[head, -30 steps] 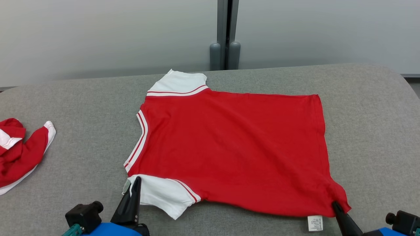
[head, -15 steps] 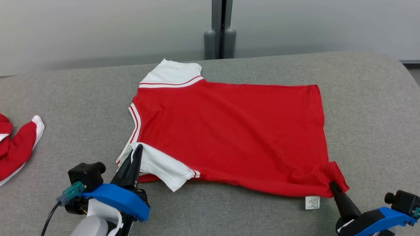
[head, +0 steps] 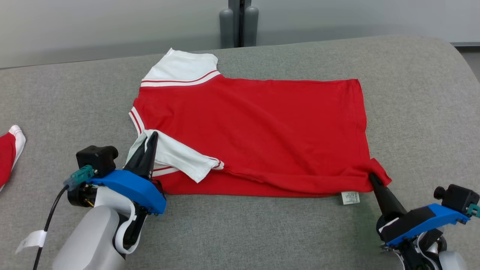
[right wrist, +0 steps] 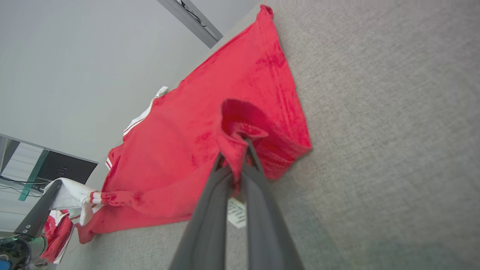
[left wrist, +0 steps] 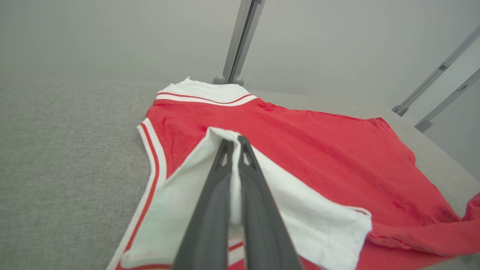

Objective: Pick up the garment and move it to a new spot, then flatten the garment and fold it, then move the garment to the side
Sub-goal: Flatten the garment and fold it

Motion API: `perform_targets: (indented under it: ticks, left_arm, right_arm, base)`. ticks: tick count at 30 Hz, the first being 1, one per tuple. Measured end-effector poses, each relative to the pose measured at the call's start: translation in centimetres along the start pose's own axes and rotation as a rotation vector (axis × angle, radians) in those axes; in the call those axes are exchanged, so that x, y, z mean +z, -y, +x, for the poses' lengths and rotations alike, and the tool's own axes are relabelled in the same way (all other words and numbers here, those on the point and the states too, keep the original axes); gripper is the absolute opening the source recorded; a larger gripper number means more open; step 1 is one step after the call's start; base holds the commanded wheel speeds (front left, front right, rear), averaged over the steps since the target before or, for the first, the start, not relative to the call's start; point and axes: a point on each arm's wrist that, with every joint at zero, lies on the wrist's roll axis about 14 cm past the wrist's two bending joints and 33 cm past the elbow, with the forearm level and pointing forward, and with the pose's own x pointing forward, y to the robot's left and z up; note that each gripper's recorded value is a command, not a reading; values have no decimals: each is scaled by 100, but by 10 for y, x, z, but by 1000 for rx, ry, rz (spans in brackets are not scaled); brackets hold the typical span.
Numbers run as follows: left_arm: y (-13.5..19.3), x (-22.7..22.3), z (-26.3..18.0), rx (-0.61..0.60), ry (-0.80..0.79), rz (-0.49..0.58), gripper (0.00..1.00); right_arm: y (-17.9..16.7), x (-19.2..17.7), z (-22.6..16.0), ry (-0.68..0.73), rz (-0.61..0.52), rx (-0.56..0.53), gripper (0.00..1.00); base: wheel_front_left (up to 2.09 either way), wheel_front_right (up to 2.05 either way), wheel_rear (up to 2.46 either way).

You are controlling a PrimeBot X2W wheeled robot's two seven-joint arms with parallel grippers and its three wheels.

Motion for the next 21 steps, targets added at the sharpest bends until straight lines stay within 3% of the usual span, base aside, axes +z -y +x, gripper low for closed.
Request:
perform_targets:
  ticks: [2,3,4,5,14,21]
  left_arm:
    - [-1,-1,6,-2,-8,5,0]
    - [-1,-1,8,-4,-12,6,44]
    - [-2,-1,10,-1,-13,7,93]
    - [-3,-1,11,2,-11,7,100]
    - [-14,16,5,48,81,3,100]
    - [-28,-6,-20,93,44,3,100]
  right_arm:
    - [-3,6,5,16,-5,6,45]
    - [-4,8,8,23,-5,9,100]
    - [-5,10,10,29,-3,12,100]
    - [-7,11,13,32,-6,16,100]
    - [-20,25,12,98,-109,40,100]
    - [-11,21,2,77,-218,5,100]
  base:
    - [0,0,0]
    - [0,0,0]
    - [0,0,0]
    - [0,0,0]
    - [0,0,0]
    - [0,0,0]
